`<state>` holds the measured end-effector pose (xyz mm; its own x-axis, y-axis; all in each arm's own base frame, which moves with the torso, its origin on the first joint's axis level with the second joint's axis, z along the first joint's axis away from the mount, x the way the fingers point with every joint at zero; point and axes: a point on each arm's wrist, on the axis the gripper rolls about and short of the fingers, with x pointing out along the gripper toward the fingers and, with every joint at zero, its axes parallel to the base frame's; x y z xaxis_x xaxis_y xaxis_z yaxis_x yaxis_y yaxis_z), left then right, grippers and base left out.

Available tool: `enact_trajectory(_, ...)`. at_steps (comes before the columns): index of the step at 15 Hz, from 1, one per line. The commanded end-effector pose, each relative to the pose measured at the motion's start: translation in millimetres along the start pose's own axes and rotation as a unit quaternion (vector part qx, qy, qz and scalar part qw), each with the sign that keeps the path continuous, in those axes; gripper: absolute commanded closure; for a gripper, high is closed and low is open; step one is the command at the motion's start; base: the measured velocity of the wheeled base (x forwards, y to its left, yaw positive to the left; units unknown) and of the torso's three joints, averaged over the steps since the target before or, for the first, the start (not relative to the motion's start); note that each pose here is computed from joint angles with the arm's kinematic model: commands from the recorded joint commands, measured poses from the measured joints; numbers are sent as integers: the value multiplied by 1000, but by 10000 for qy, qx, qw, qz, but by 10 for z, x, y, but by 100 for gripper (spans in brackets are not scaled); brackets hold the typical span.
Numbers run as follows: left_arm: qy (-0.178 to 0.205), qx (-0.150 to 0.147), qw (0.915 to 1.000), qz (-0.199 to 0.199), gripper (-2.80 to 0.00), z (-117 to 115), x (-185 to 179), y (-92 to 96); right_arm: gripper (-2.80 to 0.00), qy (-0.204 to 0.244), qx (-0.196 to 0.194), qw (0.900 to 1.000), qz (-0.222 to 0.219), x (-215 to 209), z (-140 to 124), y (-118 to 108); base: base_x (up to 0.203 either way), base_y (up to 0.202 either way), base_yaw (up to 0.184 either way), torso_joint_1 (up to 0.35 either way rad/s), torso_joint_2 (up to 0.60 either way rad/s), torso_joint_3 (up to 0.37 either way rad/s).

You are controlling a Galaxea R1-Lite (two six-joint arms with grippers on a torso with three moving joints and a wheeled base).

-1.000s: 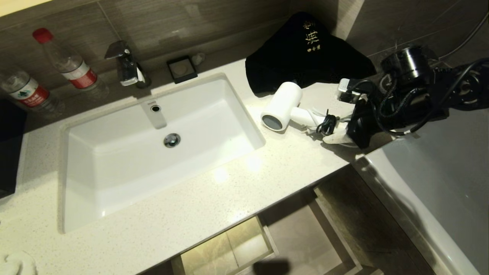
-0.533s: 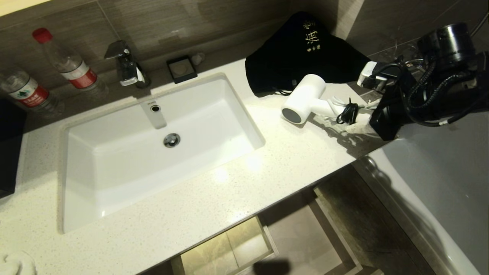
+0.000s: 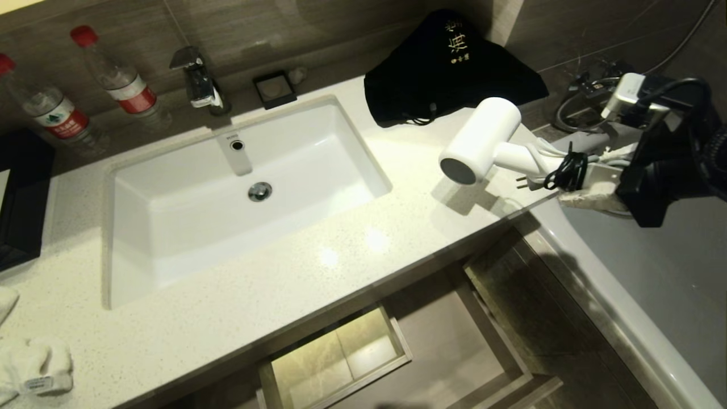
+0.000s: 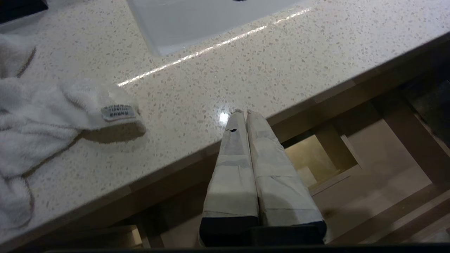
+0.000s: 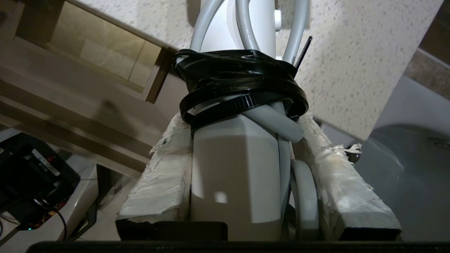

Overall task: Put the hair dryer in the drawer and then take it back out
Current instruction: Put it into the drawer

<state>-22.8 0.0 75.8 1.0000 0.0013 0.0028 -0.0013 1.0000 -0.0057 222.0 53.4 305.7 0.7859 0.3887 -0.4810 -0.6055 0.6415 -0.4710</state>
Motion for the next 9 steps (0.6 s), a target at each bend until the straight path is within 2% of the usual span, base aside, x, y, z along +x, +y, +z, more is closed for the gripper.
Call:
enact_trajectory(1,-1,-2,10000,-4,0,0,0,0,0,-195,-31,9996,-191,-373,15,77,0,0,0,-383,346,-22)
enact_trajectory(5,6,-2,10000,1,0,1,1,0,0,-97,210,9965,-800,-1115,-183,269,0,0,0,-371,300,-70)
enact_trajectory(9,-9,-2,10000,-6,0,5,-1,0,0,114,368,9940,-1024,-1380,-357,469,0,0,0,-340,230,-117)
